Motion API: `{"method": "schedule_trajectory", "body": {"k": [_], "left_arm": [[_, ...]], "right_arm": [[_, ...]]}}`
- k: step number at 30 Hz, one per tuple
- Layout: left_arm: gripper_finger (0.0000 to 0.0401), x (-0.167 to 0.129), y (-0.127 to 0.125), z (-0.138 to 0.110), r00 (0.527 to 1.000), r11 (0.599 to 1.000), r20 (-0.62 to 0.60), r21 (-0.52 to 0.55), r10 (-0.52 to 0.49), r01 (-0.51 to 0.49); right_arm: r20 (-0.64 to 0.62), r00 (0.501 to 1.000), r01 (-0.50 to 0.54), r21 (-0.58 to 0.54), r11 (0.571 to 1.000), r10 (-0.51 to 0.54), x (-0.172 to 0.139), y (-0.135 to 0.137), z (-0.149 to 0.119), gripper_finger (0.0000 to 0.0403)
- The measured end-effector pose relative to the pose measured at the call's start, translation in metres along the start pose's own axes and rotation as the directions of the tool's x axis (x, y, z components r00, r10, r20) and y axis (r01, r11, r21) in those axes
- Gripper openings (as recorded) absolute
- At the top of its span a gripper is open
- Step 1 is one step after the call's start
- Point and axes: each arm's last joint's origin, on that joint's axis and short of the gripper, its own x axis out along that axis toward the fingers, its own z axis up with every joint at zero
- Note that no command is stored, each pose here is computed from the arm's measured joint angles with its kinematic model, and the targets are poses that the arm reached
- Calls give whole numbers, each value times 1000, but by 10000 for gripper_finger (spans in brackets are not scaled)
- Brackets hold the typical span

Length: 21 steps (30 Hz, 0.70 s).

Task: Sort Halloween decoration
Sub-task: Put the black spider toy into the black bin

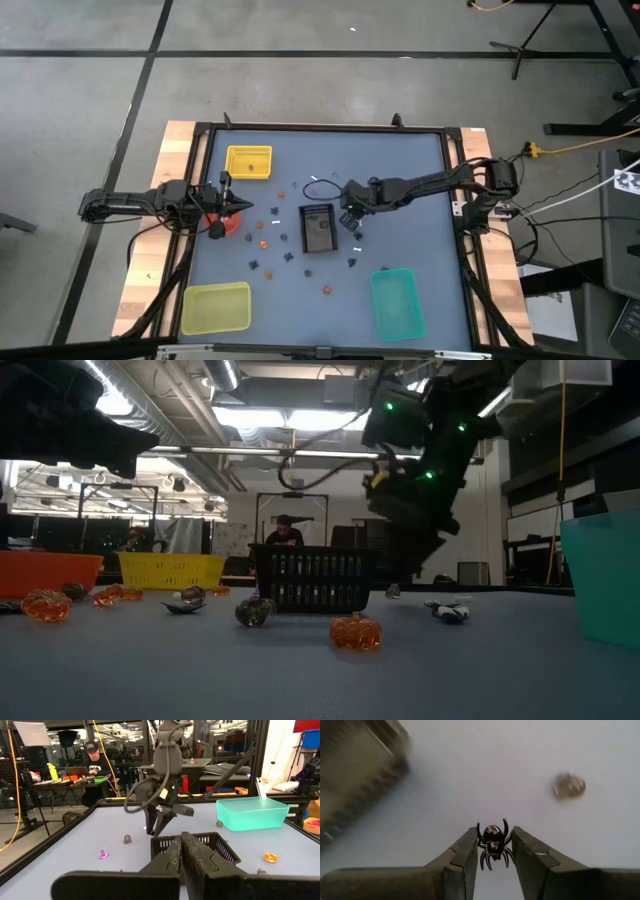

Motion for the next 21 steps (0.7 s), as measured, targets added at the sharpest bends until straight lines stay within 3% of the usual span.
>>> {"method": "schedule_trajectory", "body": {"k": [15, 21], "left_arm": [[0, 0, 0, 0, 1000, 1000, 0, 0, 0, 0], [0, 0, 0, 0, 1000, 1000, 0, 0, 0, 0]], "right_arm": [[82, 967, -230, -114, 967, 239, -26, 23, 35, 111], [134, 936, -280, -273, 920, 325, -34, 43, 32, 111]]}}
